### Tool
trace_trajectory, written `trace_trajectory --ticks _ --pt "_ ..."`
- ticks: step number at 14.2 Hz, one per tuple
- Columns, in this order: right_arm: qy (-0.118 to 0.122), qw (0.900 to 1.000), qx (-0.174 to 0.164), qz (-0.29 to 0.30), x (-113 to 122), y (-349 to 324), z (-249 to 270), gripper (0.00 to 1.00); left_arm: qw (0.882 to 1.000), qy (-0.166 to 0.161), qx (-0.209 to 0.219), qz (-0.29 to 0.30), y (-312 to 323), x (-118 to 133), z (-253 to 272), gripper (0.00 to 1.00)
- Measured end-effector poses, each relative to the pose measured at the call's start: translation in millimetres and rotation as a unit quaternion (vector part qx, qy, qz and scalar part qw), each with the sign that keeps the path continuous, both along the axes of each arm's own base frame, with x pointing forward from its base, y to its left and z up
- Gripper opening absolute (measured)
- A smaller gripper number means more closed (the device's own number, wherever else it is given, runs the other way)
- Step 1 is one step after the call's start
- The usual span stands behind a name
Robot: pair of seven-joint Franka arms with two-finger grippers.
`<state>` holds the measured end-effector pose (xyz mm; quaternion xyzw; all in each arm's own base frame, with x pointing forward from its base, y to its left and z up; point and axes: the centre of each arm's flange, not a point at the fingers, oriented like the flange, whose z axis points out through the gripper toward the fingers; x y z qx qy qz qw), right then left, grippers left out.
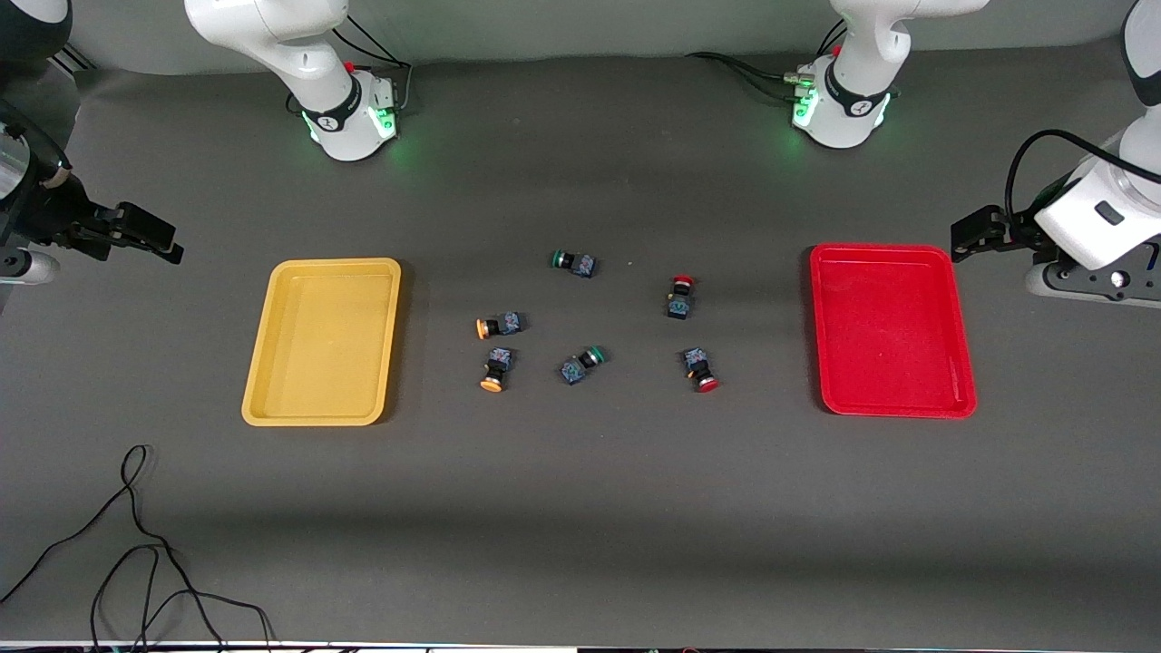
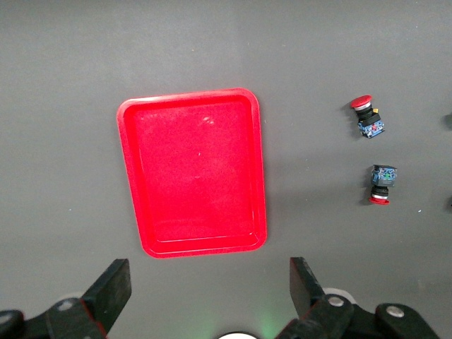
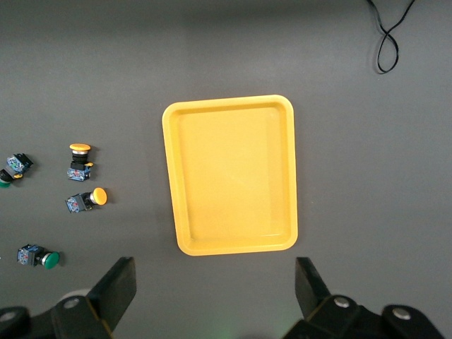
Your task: Place red and yellow buttons in trays
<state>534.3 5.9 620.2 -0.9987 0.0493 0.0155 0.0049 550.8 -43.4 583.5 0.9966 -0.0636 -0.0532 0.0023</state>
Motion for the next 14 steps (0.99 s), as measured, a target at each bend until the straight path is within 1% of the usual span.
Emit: trace_trajectory --ticks 4,7,9,11,14 --pt "-0.003 1.0 0.0 0.001 0.6 0.7 3.0 1.0 1.0 0.001 0.001 0.008 -1.2 -0.2 -0.1 1.0" --pt "0.006 1.0 0.001 0.007 6.4 9.9 -8.0 1.0 1.0 0.001 0.002 0.012 -1.7 -0.3 -0.2 1.0" --pt "0.01 1.0 0.011 0.009 18.2 30.2 -25.2 1.0 1.0 0.001 0.002 0.012 -1.9 -0.3 0.0 1.0" --pt "0.012 1.0 0.029 0.004 35.8 58.7 -51.7 1.0 1.0 0.0 0.001 0.012 -2.0 -0.2 0.7 1.0" --pt "0.017 0.999 0.034 -0.031 60.2 109.6 -101.8 1.0 1.0 0.009 -0.001 0.01 -6.2 -1.5 -9.8 1.0"
